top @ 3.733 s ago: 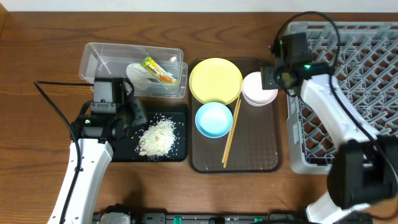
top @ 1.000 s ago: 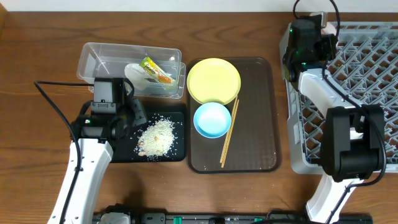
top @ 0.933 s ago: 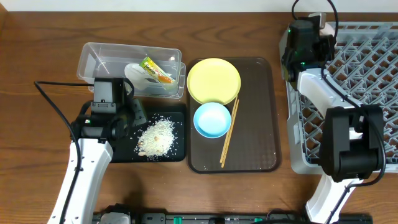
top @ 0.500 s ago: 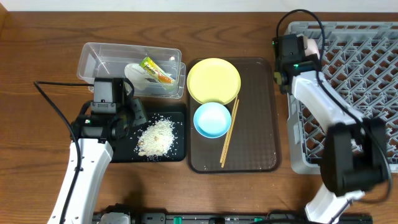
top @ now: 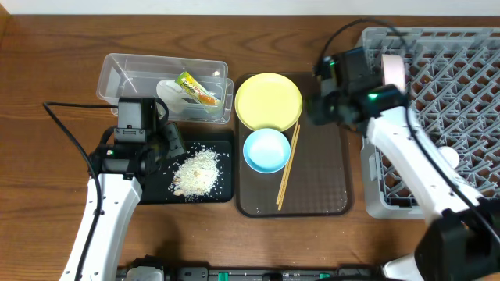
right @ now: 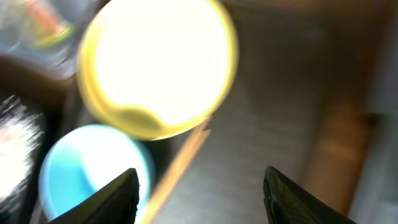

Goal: Sort waste into correct bins and load items into the dishwasher rack
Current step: 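Move right gripper to the light-blue bowl and grasp its rim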

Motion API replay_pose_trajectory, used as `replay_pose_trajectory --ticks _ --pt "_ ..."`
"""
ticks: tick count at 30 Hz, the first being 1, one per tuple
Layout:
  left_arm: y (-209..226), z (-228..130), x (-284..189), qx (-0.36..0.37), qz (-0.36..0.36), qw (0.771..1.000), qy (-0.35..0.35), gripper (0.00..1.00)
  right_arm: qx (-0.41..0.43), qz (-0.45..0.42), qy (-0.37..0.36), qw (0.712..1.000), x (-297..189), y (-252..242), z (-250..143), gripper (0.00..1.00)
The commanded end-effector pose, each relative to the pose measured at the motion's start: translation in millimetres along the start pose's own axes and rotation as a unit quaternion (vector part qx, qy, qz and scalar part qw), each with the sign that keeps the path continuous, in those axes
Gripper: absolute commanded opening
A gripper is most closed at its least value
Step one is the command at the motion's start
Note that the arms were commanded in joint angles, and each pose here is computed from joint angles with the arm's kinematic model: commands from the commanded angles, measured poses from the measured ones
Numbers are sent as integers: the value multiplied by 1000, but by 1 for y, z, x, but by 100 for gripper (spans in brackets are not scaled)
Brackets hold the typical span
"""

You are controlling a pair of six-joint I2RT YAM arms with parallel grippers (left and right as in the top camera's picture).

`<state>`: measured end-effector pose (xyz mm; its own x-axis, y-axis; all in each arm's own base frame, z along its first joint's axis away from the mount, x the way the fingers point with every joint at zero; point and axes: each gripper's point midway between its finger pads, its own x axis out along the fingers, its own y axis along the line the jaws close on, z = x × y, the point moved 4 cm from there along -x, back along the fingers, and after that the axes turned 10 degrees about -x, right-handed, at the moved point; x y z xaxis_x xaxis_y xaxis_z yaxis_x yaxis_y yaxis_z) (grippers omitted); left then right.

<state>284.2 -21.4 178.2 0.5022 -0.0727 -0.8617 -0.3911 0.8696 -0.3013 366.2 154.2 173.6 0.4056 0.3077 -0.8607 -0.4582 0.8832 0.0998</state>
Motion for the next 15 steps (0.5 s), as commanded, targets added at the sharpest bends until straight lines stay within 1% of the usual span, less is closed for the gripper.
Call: replay_pose_trajectory --ticks 1,3,7,10,12,14,15 --pt "2 2 0 -3 6 1000 -3 51 19 72 60 995 32 35 -25 61" --pt "2 2 0 -3 6 1000 -3 51 18 77 87 993 47 43 -36 59" --pt "2 2 0 -3 6 1000 -2 51 12 83 138 987 72 57 -59 53" --pt "2 2 0 -3 6 1000 -3 51 21 79 163 983 86 60 -71 45" --pt "2 2 0 -3 6 1000 -2 52 19 76 167 983 91 60 -73 34" --pt "2 2 0 -3 6 1000 -3 51 17 68 162 984 93 58 -71 17" --pt "2 2 0 -3 6 1000 -2 51 16 65 157 985 93 57 -69 10"
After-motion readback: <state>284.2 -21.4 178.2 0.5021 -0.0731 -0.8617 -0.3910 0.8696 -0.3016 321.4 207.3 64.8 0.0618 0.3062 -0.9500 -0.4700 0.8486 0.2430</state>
